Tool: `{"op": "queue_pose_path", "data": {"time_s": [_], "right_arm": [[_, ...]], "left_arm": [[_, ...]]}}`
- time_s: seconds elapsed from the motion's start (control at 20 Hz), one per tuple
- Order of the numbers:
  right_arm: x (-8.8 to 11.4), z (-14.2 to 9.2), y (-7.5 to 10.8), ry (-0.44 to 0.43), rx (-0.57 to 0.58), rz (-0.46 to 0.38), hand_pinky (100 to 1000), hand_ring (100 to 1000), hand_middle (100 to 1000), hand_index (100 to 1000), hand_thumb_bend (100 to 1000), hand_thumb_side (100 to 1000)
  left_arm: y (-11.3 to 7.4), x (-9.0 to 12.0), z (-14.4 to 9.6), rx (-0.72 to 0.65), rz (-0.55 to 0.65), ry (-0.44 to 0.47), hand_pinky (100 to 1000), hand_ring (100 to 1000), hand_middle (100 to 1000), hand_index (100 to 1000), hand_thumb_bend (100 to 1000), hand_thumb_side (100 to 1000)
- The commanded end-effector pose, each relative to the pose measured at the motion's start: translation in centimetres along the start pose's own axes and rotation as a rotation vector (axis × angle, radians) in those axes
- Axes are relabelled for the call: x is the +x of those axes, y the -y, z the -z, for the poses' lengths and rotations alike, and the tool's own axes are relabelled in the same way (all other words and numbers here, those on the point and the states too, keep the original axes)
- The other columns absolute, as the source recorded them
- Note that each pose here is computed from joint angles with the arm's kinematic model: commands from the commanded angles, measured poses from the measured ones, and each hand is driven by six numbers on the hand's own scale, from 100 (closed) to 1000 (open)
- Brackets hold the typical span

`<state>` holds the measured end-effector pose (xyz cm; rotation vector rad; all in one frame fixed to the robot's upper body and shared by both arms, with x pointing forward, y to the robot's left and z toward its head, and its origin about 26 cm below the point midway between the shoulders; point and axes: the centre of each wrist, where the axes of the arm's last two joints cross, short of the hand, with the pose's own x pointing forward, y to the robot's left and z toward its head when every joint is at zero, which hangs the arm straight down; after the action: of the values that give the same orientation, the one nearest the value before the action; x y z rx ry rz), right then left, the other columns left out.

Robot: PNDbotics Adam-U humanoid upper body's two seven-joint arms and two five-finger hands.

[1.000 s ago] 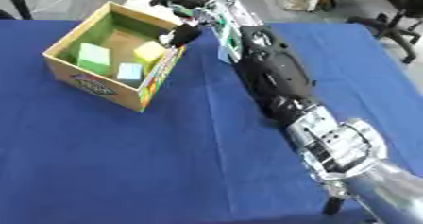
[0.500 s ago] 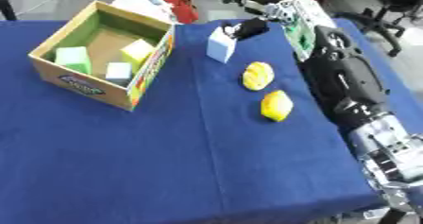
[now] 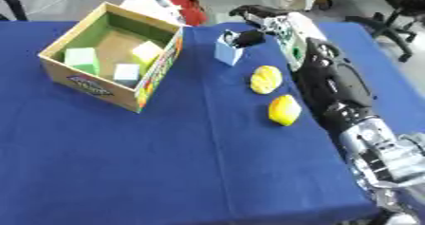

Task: Pick up objects on the table and place them in the box.

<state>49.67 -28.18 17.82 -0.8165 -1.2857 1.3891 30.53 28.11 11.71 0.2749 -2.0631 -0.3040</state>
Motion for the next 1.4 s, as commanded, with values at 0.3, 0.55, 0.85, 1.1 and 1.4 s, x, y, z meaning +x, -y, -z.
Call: {"op": "queue_pose_path", "data": {"time_s": [0.3,0.55,0.85,1.1,1.4], "right_arm": [[-0.6,0.1,0.5,-0.04,-0.034,0.001,875,962,1000,1000,100,719],[-0.9,0.2,0.0,-0.052,-0.029,0.005,875,962,1000,1000,100,720],[-1.2,0.2,-0.7,-0.09,-0.022,-0.015,880,969,1000,1000,100,706],[-0.7,0.8,-1.7,-0.139,-0.036,-0.013,876,966,1000,1000,100,709],[-0.7,1.3,-2.8,-0.185,-0.04,0.016,866,957,1000,1000,100,718]], "left_arm": [[-0.4,0.8,0.7,-0.004,0.016,0.04,683,586,583,783,100,694],[-0.4,0.9,0.8,-0.006,0.016,0.042,684,585,583,783,100,694],[-0.4,1.0,0.9,-0.009,0.016,0.047,684,585,583,783,100,694],[-0.4,1.0,0.9,-0.01,0.016,0.049,684,585,583,783,100,695],[-0.4,1.1,1.1,-0.012,0.016,0.055,684,585,583,783,100,696]]}}
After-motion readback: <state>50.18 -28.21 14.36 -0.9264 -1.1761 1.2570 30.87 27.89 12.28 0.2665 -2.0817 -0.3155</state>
